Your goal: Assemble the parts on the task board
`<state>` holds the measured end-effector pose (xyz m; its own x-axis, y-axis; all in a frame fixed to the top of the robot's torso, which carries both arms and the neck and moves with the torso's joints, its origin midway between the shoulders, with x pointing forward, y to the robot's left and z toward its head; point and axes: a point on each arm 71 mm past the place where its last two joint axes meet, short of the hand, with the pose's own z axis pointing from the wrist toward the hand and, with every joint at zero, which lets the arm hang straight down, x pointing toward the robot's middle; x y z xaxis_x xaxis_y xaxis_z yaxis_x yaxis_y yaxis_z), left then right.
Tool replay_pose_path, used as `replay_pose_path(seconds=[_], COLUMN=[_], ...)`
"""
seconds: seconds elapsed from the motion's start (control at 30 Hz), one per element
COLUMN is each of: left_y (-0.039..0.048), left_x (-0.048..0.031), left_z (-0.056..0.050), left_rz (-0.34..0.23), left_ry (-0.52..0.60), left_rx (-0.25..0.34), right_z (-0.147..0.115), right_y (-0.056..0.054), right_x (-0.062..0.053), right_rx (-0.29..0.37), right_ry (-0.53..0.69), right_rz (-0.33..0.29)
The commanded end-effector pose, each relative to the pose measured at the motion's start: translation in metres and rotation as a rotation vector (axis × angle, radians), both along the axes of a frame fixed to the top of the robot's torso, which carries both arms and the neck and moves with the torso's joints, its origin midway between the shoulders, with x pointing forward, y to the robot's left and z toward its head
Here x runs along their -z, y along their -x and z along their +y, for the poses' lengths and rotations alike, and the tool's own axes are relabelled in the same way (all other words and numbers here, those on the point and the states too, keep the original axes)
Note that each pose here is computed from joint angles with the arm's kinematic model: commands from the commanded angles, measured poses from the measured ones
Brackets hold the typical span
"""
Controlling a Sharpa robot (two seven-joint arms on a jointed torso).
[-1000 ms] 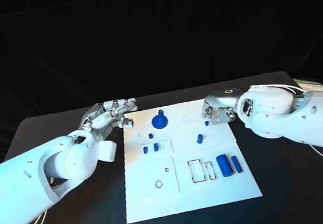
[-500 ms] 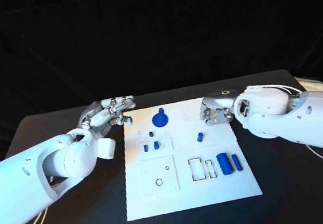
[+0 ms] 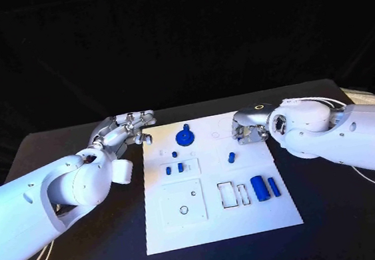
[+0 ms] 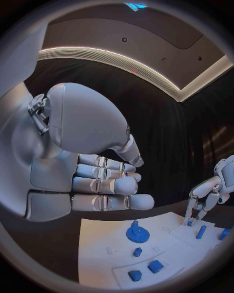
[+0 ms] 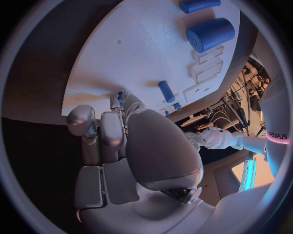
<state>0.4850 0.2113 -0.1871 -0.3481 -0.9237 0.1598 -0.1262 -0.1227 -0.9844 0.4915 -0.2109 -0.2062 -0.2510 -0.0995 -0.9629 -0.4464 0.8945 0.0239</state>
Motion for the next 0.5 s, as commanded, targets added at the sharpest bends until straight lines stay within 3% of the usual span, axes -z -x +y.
replay_pose_path(seconds=[0.03,0.5], left_y=[0.0007,0.0003], left_x=[-0.0004,0.0006], left_z=[-0.001,0.0002], left_rz=[-0.002,0.004], left_ry=[0.0,-0.004], left_rx=[0.009,0.005], right_z=[0.0,0.002], right_y=[0.0031,0.0041], right_x=[0.0098,0.0095], right_rx=[-0.012,-0.02], right_ry=[0.055,0.04], right_rz=[0.038,0.022])
